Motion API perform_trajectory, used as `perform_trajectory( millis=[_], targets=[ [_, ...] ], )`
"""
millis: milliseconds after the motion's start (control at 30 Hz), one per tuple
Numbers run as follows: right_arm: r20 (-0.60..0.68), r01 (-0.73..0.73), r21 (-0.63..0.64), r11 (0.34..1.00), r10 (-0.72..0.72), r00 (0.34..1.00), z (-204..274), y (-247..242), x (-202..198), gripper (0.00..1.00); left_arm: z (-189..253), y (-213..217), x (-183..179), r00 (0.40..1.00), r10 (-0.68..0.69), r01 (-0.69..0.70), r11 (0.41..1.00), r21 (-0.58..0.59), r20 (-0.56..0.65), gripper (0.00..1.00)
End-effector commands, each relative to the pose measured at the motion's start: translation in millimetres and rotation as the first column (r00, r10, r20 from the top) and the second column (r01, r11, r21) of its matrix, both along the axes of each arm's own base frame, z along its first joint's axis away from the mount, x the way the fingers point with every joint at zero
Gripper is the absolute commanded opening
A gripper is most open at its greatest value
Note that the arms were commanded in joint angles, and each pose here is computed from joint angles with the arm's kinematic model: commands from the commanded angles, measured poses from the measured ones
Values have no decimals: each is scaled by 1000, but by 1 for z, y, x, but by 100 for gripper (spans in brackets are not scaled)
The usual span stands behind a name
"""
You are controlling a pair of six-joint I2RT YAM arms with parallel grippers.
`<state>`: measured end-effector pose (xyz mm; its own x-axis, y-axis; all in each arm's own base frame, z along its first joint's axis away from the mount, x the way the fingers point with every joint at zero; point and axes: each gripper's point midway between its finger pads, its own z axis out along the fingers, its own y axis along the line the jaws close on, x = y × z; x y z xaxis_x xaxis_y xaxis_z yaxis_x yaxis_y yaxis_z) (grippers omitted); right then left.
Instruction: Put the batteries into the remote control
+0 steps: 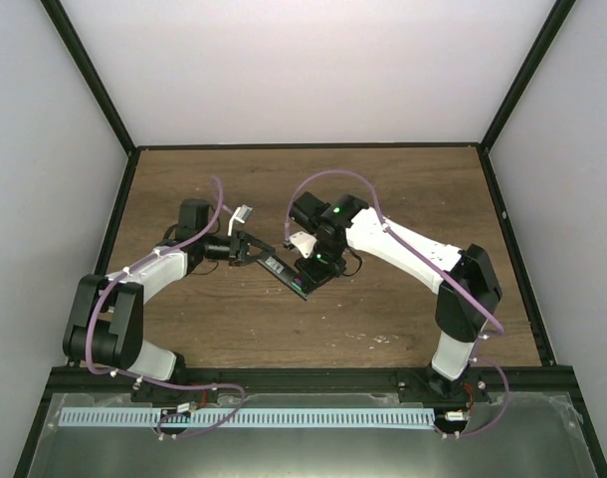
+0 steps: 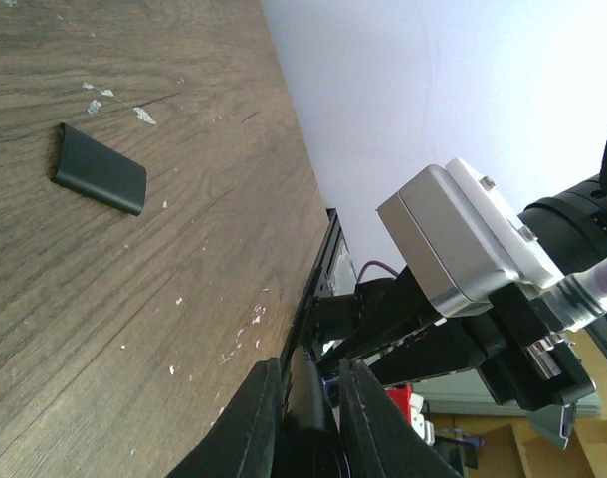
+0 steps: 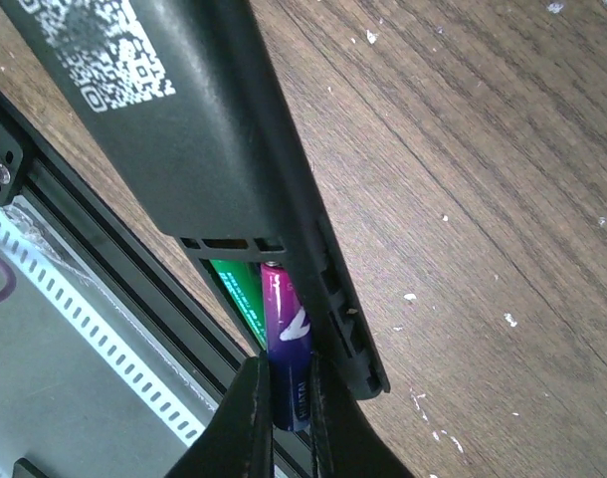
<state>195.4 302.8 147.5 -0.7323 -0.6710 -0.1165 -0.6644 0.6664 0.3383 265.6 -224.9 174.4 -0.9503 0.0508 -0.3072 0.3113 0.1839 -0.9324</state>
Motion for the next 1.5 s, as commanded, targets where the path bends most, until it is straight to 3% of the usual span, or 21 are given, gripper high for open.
perform_trajectory(
  millis=[0,533,833,1000,1200,1467],
  targets=[
    [58,16,23,1000,-17,998,6,10,16,5,12,-3,-13,998,-70,69,996,-54,-3,0],
    [88,22,38,999,-25,996,22,9,18,15,10,-3,-11,998,-69,68,996,-57,-16,0],
    [178,-9,159,987,-20,984,56,20,24,38,12,-4,-4,998,-55,54,997,-54,-11,0],
    [279,29,208,978,-87,956,69,21,44,47,21,-6,6,1000,-28,28,997,-66,2,0],
    [350,114,420,900,-276,895,106,7,88,60,35,-7,16,1000,21,-20,994,-106,8,0],
    [215,213,585,783,-403,890,106,-22,116,63,42,1,26,989,131,-141,975,-171,-72,0]
  ],
)
